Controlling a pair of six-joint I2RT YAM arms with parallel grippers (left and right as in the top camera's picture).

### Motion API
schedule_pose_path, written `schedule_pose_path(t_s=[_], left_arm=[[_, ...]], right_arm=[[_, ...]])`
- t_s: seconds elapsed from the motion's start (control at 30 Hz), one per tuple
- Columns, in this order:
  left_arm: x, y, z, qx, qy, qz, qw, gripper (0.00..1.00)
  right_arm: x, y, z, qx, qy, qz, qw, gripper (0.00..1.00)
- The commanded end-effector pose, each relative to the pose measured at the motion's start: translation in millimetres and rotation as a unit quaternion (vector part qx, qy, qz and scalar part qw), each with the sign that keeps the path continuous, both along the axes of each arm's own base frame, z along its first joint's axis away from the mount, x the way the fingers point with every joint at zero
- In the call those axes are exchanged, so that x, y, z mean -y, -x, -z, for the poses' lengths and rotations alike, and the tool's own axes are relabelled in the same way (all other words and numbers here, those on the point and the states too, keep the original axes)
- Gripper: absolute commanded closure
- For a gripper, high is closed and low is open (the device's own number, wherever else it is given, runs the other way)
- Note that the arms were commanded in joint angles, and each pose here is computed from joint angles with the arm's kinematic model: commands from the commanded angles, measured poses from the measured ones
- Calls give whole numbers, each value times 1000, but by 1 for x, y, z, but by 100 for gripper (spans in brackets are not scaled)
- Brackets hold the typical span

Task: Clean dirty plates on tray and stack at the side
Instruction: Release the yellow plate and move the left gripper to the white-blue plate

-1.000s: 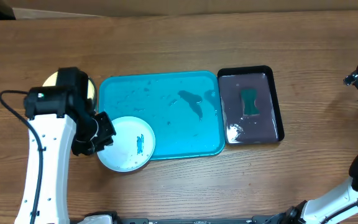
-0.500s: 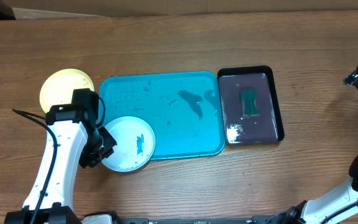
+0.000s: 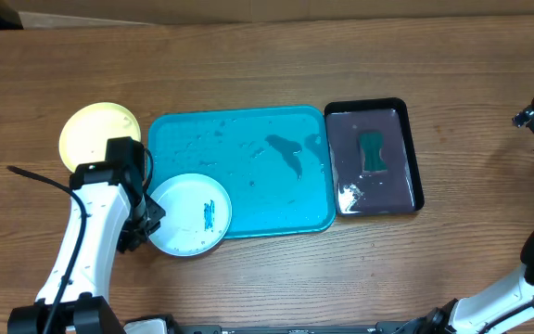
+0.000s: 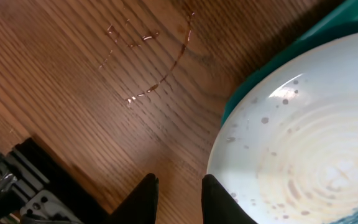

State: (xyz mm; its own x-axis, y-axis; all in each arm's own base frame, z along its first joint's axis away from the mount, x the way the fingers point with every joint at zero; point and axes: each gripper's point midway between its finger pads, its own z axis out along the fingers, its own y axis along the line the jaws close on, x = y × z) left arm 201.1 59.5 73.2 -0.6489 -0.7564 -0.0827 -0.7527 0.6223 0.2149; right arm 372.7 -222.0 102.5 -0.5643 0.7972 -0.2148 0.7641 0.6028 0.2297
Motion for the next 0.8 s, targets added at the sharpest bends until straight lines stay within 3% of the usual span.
schedule_pose_path(t_s=[0.0,0.2,0.77], left_arm=[[-4,4,10,-6,-10,-5,1000,74],[7,-8,20,15,29,42,999,72],[7,-9,31,26,27,42,998,70]], right_arm=[[3,-5,-16,20,10,1,1000,0],[3,-5,-16,20,10,1,1000,0],[3,-5,-16,20,10,1,1000,0]])
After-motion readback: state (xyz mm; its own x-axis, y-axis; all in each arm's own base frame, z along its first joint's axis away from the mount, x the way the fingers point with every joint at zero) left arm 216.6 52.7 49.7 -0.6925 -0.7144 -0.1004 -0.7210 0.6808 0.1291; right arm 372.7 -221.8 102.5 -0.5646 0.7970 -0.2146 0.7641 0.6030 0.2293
